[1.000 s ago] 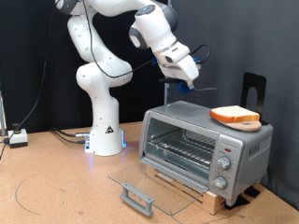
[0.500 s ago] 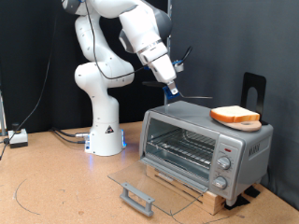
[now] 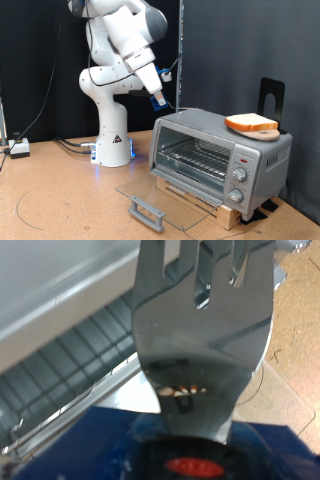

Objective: Make a piece of toast with the oven

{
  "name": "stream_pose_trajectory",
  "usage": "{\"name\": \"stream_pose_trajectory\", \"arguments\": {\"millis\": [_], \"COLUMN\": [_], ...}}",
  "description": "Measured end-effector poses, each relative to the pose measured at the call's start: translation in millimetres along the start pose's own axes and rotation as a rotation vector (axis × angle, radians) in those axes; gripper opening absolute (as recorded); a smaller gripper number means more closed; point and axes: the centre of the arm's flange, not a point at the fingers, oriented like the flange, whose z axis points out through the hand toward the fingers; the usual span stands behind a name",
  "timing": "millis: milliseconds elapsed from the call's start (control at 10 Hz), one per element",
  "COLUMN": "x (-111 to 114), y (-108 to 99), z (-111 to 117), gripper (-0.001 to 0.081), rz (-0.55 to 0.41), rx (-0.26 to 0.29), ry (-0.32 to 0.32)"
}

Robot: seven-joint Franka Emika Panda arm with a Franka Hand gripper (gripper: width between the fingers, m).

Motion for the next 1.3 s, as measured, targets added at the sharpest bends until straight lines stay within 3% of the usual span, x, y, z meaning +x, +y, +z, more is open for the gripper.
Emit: {"name": "stream_pose_trajectory", "arguments": {"millis": [400,600,800,1000,1300], "x": [6,19,32,45,40], "y": [8,16,21,22,19], "z": [-2,9,26,46,49], "gripper": [0.0449,0.0449,0.0449,0.0449,0.0449], "rz": [0.024,0.039,-0.049,-0.133,-0.12], "rx": [0.019,0.045,0.086,0.074,0.11], "ry": [-0.007,-0.056,-0.163,-0.195,-0.226]}}
